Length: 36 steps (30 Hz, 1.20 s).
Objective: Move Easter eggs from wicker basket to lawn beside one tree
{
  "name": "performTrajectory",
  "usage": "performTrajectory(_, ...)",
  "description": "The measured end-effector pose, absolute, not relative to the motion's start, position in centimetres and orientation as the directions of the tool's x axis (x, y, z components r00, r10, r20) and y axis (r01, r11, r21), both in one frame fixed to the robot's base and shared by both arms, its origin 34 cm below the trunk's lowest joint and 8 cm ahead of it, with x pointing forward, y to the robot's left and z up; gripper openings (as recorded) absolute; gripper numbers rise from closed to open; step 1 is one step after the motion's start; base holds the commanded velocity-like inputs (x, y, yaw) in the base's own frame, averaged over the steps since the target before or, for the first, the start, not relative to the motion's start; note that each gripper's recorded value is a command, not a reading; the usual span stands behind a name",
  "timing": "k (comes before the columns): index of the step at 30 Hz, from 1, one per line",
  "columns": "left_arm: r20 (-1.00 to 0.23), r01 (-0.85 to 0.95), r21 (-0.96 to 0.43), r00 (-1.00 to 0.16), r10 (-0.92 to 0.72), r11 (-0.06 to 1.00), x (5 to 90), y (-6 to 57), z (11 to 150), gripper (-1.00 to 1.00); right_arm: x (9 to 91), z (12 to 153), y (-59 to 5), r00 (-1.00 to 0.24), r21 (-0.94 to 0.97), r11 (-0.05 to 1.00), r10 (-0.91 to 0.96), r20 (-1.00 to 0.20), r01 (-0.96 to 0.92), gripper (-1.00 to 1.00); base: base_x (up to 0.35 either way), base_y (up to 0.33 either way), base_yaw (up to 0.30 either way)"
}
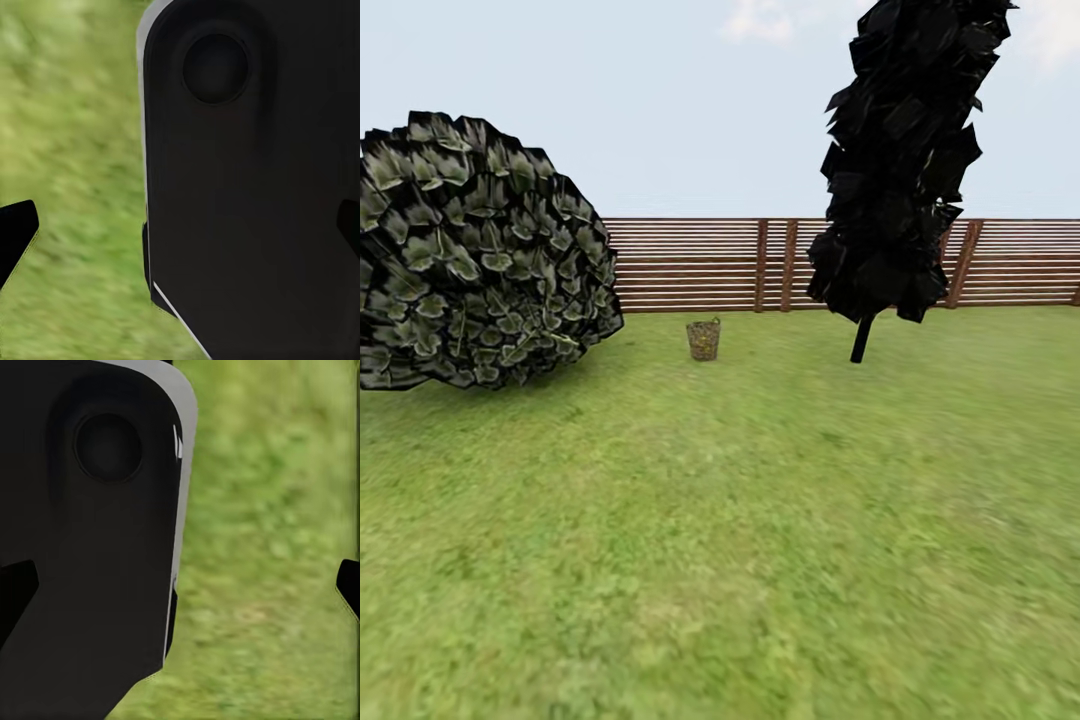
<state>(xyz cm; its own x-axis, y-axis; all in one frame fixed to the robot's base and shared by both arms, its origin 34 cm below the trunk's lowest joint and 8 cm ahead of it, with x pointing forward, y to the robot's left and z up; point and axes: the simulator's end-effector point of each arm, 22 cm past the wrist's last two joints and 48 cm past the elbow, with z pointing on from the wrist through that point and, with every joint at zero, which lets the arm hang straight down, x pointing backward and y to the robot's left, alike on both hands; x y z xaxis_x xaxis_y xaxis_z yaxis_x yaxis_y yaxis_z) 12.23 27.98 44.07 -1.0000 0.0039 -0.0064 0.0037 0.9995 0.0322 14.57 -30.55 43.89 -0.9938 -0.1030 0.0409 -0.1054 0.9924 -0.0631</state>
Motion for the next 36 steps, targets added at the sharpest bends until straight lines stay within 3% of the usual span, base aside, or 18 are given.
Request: performTrajectory(36,-0.006,0.004,0.032,-1.000,0.004,0.999,12.22,27.98,44.07,1.00,14.56,43.89,-30.48,-0.994,-0.062,0.992,-0.104,0.041,-0.107,1.00,0.330,0.000,0.000)
